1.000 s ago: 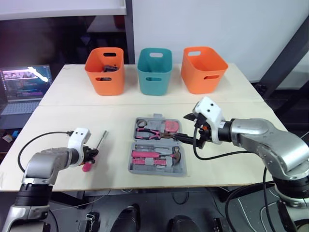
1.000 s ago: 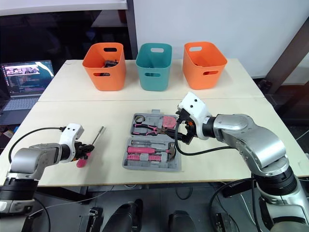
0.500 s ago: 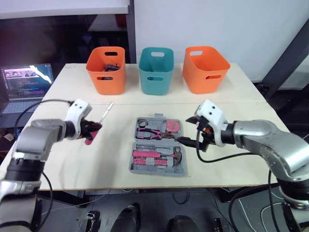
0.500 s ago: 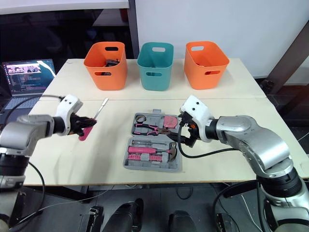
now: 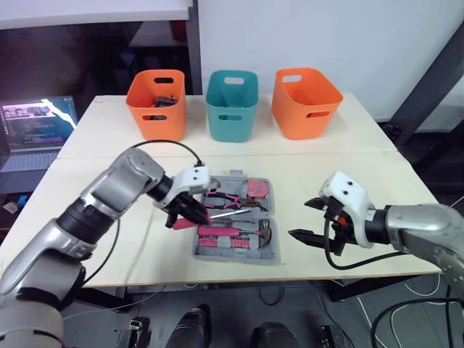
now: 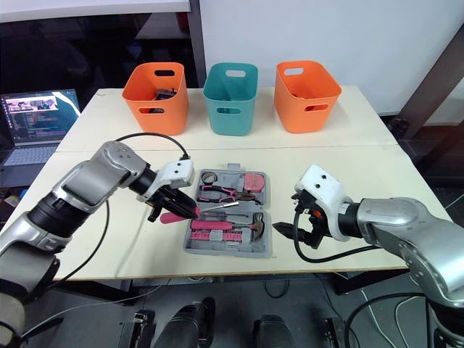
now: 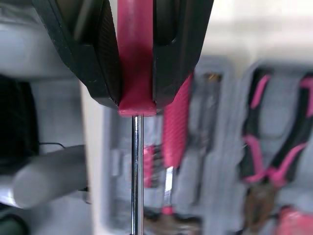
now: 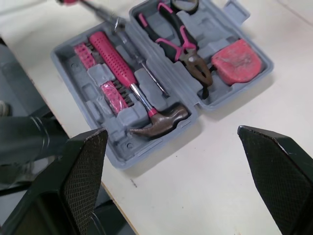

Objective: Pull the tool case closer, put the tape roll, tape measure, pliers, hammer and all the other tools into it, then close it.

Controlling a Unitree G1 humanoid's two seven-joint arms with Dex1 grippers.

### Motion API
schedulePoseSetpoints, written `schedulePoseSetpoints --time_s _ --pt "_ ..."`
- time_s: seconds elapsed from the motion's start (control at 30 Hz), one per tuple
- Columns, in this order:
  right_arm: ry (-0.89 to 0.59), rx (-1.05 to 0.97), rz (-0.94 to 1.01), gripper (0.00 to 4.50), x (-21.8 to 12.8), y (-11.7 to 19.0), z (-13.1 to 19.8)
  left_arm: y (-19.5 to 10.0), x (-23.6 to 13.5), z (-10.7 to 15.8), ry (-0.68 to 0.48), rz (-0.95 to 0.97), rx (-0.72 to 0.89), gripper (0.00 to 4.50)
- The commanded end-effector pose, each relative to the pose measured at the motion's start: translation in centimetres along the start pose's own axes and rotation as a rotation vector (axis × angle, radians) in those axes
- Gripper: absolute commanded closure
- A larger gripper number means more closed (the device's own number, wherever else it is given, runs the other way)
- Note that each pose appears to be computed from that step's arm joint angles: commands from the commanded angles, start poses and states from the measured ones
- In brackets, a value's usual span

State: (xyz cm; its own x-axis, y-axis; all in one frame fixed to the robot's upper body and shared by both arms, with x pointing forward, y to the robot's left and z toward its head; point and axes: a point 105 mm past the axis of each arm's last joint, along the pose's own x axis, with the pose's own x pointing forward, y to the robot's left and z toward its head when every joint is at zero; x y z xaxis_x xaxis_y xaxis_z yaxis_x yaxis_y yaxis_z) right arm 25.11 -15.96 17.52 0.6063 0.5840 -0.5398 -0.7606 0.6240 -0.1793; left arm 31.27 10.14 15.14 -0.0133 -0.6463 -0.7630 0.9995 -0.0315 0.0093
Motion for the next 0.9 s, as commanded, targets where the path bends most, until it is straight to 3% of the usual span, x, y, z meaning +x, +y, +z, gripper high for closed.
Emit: schedulePoseSetpoints --time_s 0.03,0.2,0.27,0.4,0.57,0.73,0.9 --pt "-0.033 -0.012 -0.037 0.00 -0.6 0.2 0.5 0.4 -0.5 0.7 0.021 0.016 0.042 4.10" --pt "-0.029 -0.008 -0.029 0.00 -1.0 0.6 0.3 0.7 0.2 0.9 0.041 0.068 0.043 4.10" --pt "-0.017 -0.022 0.001 0.00 -1.2 1.4 0.1 0.5 0.4 0.5 0.111 0.090 0.024 4.10" --pt "0.055 -0.046 0.000 0.00 -1.4 2.0 -1.2 -1.7 0.6 0.8 0.237 -0.059 0.004 4.10" --pt "0.079 -0.057 -0.057 0.00 -1.3 1.4 -1.7 -2.4 1.8 2.7 0.331 -0.161 0.126 4.10" --pt "0.071 -0.063 -0.024 0.00 -1.2 2.4 -1.7 -1.9 3.6 4.0 0.373 -0.154 0.198 4.10" --pt "0.051 -0.064 -0.008 0.00 -1.4 2.8 -1.3 -2.1 5.7 4.0 0.405 -0.142 0.137 4.10"
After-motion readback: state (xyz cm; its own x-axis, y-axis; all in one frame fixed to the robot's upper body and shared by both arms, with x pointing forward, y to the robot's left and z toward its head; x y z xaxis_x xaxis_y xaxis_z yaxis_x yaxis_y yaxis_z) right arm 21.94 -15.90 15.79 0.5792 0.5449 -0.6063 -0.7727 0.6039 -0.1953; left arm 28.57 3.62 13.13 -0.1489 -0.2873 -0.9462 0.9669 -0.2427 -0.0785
